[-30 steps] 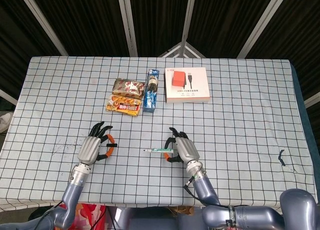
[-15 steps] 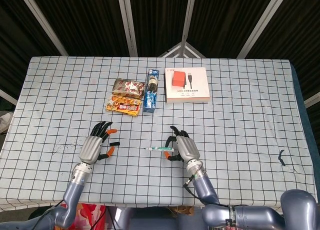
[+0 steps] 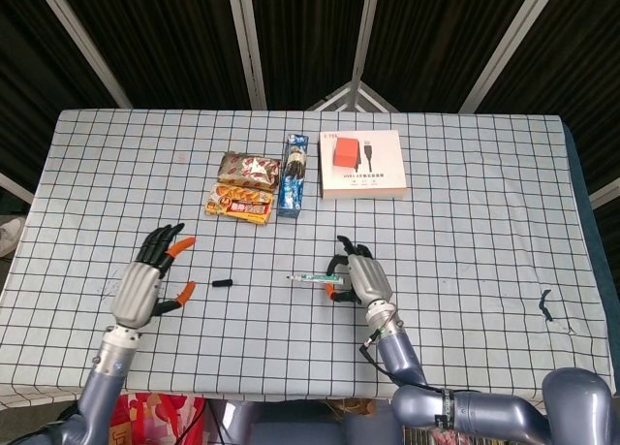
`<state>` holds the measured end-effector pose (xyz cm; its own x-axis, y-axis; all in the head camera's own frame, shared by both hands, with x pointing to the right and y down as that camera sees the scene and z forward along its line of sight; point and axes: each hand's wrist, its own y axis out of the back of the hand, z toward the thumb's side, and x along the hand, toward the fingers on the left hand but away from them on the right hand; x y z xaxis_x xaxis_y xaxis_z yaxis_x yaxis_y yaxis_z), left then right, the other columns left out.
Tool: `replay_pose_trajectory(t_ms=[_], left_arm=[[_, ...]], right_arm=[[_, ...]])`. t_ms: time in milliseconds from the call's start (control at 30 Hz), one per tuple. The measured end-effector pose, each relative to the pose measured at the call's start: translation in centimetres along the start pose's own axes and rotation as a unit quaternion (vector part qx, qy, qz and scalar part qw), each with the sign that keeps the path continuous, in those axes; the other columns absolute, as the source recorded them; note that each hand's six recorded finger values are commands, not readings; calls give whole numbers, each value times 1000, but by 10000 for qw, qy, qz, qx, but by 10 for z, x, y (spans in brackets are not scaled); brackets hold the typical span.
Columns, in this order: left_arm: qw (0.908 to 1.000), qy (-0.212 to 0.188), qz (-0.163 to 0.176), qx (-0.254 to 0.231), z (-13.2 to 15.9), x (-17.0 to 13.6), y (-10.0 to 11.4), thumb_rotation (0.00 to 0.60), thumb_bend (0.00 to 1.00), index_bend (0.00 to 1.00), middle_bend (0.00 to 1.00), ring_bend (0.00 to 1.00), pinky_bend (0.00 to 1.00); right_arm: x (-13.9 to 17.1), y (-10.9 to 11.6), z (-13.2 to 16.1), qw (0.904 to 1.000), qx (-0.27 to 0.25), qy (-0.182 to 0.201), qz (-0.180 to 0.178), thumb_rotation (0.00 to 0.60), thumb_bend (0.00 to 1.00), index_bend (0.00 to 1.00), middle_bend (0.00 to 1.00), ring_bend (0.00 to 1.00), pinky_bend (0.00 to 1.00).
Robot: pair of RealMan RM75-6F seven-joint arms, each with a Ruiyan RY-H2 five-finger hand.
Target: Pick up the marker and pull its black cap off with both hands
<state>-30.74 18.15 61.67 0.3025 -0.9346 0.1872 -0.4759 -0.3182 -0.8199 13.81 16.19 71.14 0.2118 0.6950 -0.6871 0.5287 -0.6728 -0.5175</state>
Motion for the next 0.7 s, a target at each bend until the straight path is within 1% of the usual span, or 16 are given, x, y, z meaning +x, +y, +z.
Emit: replay_pose_trajectory(t_ms=[100, 200, 233, 267, 300, 333, 367, 400, 467, 533, 600, 700], left_arm=[[9995, 111, 190, 209, -7, -8, 30, 600, 452, 178, 22, 0, 0], [9987, 266, 292, 336, -16, -16, 48, 600, 418, 174, 19, 0, 0], [9985, 300, 302, 342, -19, -17, 51, 600, 409, 174, 18, 0, 0], [9984, 323, 311, 343, -21, -17, 52, 600, 400, 174, 17, 0, 0], [9983, 351, 324, 343, -23, -18, 55, 600, 395, 174, 16, 0, 0], [9981, 367, 339, 347, -25, -18, 57, 600, 388, 174, 15, 0, 0], [9980, 376, 356, 351, -26, -19, 59, 600, 386, 174, 15, 0, 0], [9980, 383, 371, 342, -27, -19, 61, 600, 386, 174, 15, 0, 0], [9979, 389, 389, 346, -29, -19, 63, 600, 385, 174, 14, 0, 0], [9977, 387, 390, 400, -31, -19, 64, 600, 386, 174, 13, 0, 0], [9976, 387, 384, 432, -31, -19, 64, 600, 386, 174, 13, 0, 0], [9975, 388, 405, 433, -31, -19, 66, 600, 386, 174, 13, 0, 0]], right_arm=[[-4, 0, -3, 10000, 27, -17, 0, 600, 543, 720, 72, 144, 45], [-6, 1, -4, 10000, 99, -9, 4, 600, 543, 696, 72, 135, 45], [-6, 1, -4, 9999, 136, -5, 4, 600, 543, 659, 72, 129, 45], [-6, 1, -4, 9998, 182, -4, 4, 600, 536, 599, 72, 125, 44], [-6, 1, -4, 9997, 254, -4, 5, 600, 515, 549, 72, 123, 44], [-6, 2, -4, 9995, 313, -5, 4, 600, 459, 466, 72, 120, 42], [-6, 2, -4, 9993, 369, -8, -2, 600, 376, 387, 72, 117, 40], [-6, 3, -3, 9991, 433, -14, -14, 600, 311, 341, 71, 115, 38], [-5, 4, -1, 9989, 470, -30, -13, 600, 137, 241, 72, 111, 36], [-4, 5, 1, 9988, 493, -56, -5, 600, 41, 182, 71, 110, 35], [-3, 6, 3, 9986, 519, -92, -17, 600, 6, 144, 69, 107, 28], [-2, 7, 7, 9986, 519, -113, -26, 600, 0, 108, 63, 101, 21]])
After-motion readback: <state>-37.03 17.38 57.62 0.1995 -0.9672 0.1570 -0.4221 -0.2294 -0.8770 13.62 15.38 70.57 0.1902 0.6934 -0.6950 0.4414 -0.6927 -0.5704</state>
